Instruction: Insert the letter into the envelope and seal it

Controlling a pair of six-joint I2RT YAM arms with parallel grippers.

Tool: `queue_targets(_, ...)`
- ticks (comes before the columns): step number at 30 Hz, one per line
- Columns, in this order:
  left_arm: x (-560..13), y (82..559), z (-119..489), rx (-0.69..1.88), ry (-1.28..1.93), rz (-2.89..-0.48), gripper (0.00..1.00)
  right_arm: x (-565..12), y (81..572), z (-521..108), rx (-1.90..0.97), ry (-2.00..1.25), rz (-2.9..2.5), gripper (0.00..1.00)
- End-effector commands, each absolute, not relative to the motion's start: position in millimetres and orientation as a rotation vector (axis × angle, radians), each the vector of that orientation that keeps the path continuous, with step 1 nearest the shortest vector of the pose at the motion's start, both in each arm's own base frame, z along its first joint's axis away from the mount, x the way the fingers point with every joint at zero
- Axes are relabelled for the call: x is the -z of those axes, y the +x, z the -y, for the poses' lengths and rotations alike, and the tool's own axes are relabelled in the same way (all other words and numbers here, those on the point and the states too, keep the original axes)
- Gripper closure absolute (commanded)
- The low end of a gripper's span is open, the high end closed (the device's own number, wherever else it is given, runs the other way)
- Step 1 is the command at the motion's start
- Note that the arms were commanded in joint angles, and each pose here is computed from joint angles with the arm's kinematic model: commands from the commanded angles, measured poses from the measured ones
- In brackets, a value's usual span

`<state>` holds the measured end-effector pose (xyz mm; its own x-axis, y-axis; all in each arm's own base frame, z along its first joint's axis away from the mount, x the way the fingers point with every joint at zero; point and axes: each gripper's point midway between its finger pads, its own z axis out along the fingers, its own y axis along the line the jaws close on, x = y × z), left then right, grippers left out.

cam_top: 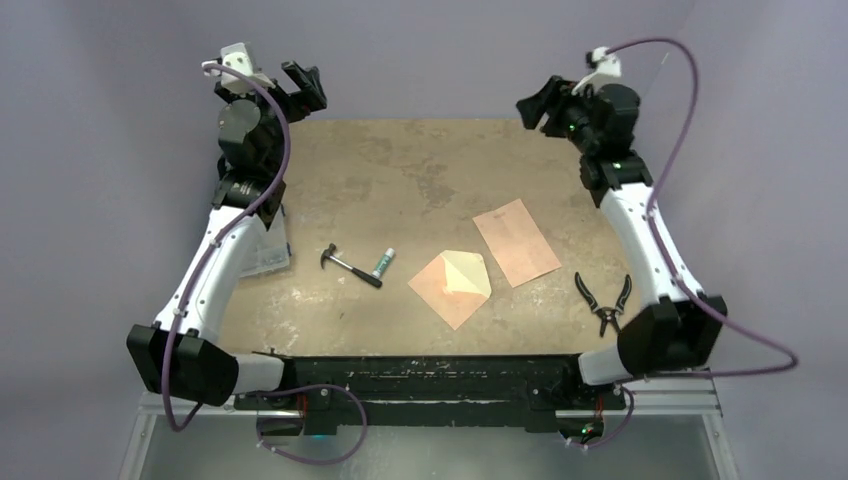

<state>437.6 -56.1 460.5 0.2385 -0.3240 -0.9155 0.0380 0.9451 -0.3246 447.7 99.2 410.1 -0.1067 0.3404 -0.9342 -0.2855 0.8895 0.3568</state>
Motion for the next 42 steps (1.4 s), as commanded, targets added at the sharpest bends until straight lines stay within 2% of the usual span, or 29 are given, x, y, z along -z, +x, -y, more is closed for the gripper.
queue_targets(1,-429,455,55,0.260,-0.340,-1.412,0.01,-285,460,-102,-0.552,0.191,-2.003,0.31)
queue_targets(9,-363,474,56,0.271,-0.416,-1.526,0.01,-184,460,-104,-0.531,0.277,-2.270,0.32)
queue_targets(18,-282,500,131,0.563,-0.174,-1.836,0.01,-101,452,-68,-0.240,0.334,-2.459,0.34)
queue_targets(22,-229,496,175,0.807,-0.154,-2.000,0.04,-79,438,-51,-0.138,0.339,-2.500,0.31)
queue_targets(26,-191,485,236,1.041,-0.121,-2.081,0.10,-72,418,-50,-0.162,0.406,-2.533,0.31)
queue_targets(31,-153,462,305,1.158,-0.042,-2.179,0.11,-75,384,-56,-0.232,0.481,-2.531,0.32)
queue_targets(34,-127,451,336,1.231,-0.036,-2.240,0.16,-61,361,-57,-0.241,0.510,-2.584,0.33)
queue_targets(38,-102,445,353,1.261,-0.109,-2.299,0.19,-52,345,-61,-0.274,0.528,-2.610,0.33)
queue_targets(39,-97,443,357,1.272,-0.123,-2.307,0.19,-48,343,-62,-0.278,0.526,-2.621,0.33)
queue_targets(42,-83,430,370,1.321,-0.152,-2.319,0.20,-40,343,-67,-0.305,0.520,-2.638,0.47)
